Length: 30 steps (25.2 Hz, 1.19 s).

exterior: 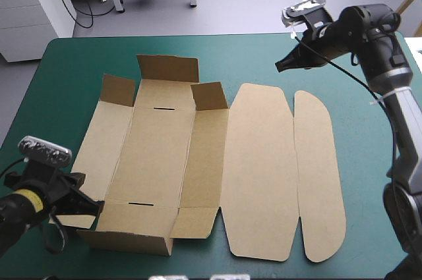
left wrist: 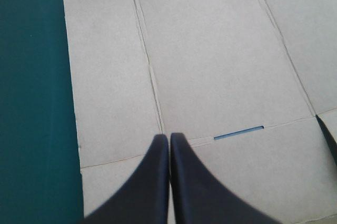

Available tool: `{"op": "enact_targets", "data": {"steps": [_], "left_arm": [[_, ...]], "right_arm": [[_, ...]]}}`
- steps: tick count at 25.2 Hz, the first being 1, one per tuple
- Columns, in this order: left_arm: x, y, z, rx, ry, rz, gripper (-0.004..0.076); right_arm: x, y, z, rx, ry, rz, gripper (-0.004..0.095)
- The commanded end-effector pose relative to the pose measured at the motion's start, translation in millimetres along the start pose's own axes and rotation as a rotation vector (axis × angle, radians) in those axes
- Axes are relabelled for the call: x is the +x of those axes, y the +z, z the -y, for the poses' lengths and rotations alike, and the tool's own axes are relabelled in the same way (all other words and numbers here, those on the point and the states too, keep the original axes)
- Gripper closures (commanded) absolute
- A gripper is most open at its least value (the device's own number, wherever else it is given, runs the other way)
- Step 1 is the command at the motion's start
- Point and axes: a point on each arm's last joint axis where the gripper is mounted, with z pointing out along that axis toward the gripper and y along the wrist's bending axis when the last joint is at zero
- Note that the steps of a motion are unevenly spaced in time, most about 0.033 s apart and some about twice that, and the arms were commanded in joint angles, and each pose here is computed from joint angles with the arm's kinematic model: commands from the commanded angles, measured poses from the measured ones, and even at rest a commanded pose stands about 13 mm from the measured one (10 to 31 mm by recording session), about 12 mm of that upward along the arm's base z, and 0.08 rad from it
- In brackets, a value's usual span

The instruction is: Fold the box

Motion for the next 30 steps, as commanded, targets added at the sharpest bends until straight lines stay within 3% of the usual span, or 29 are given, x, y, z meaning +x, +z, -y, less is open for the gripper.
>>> {"op": "enact_targets", "data": {"steps": [1, 8, 11, 19, 30], "left_arm": [[-34.6, 10.3, 1.6, -0.020, 0.022, 0.025, 0.0734], [-102.8, 55.6, 11.9, -0.018, 0.138, -0.069, 0.0708], [-122.2, 93.3, 18.4, 0.032, 0.191, -0.192, 0.0708], [-122.6, 134.5, -21.4, 0.246, 0.001, -0.306, 0.0708], [-104.0, 117.4, -102.2, 0.306, -0.289, -0.244, 0.0708]], "right_arm": [[15.1, -43.9, -0.3, 0.039, -0.005, 0.080, 0.0927], [78.6, -75.6, -5.0, 0.079, 0.037, 0.063, 0.0927], [115.4, -82.9, -19.4, 0.072, 0.054, 0.093, 0.0927], [181.6, -110.5, -46.5, 0.080, 0.061, 0.123, 0.0927], [220.2, -133.8, -64.0, 0.090, 0.084, 0.180, 0.0927]]}}
